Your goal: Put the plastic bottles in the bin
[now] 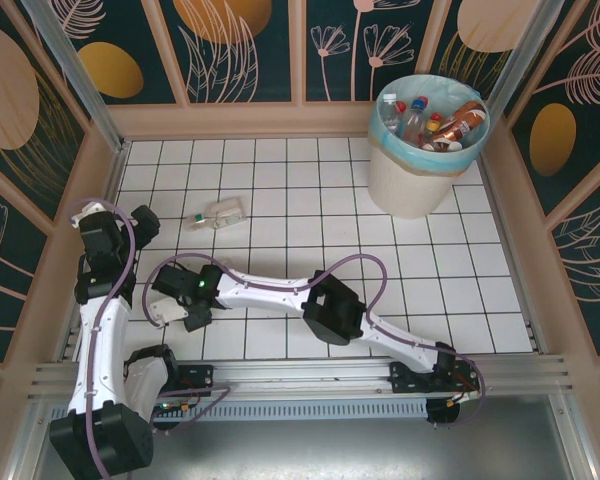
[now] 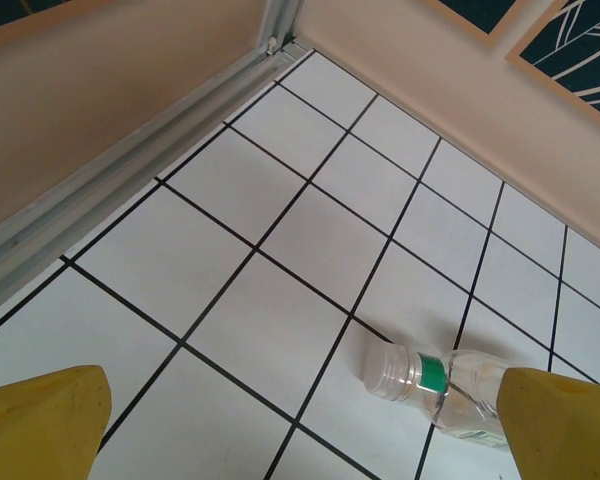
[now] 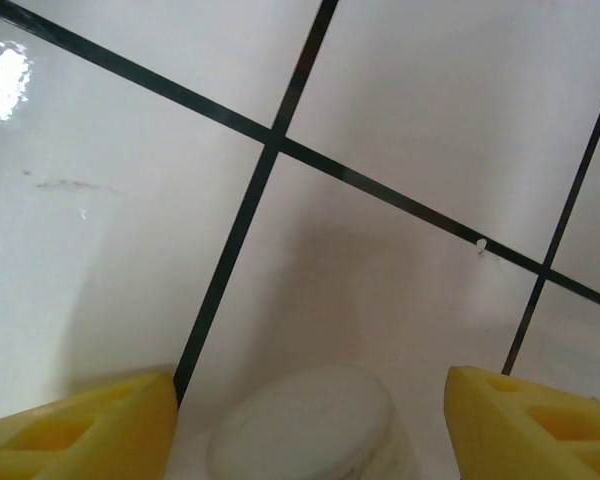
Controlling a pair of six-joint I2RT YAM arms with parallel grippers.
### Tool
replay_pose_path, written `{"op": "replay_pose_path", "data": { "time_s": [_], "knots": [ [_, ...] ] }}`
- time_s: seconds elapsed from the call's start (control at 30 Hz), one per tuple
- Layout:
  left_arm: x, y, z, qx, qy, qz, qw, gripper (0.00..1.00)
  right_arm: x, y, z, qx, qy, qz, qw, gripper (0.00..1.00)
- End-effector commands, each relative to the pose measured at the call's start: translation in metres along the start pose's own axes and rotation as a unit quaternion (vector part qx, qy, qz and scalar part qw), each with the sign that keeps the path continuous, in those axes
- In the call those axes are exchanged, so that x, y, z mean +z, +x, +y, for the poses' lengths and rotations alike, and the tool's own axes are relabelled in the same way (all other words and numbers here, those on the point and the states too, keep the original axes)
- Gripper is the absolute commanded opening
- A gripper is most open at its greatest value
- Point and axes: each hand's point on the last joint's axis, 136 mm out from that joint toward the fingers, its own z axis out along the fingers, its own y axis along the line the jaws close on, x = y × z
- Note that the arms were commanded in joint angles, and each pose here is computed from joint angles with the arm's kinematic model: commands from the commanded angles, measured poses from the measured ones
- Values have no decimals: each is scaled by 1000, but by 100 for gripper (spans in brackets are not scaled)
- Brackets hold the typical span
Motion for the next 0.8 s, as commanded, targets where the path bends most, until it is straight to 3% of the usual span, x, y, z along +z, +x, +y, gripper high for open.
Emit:
{"op": "replay_pose_path", "data": {
  "time_s": [0.0,0.2,0.6,0.77],
  "knots": [
    [0,-1,5,9,-9,-7,1000,98,14,28,4,11,-4,55,998,71],
    [0,0,6,9,-11,-7,1000,98,5,37,-7,-2,12,71,997,74],
    [1,1,7,12,-12,-5,1000,99,0,42,-15,23,-11,44,999,54],
    [0,-1,7,14,-13,-9,1000,99,-17,24,-23,36,-6,10,999,43]
  ]
}}
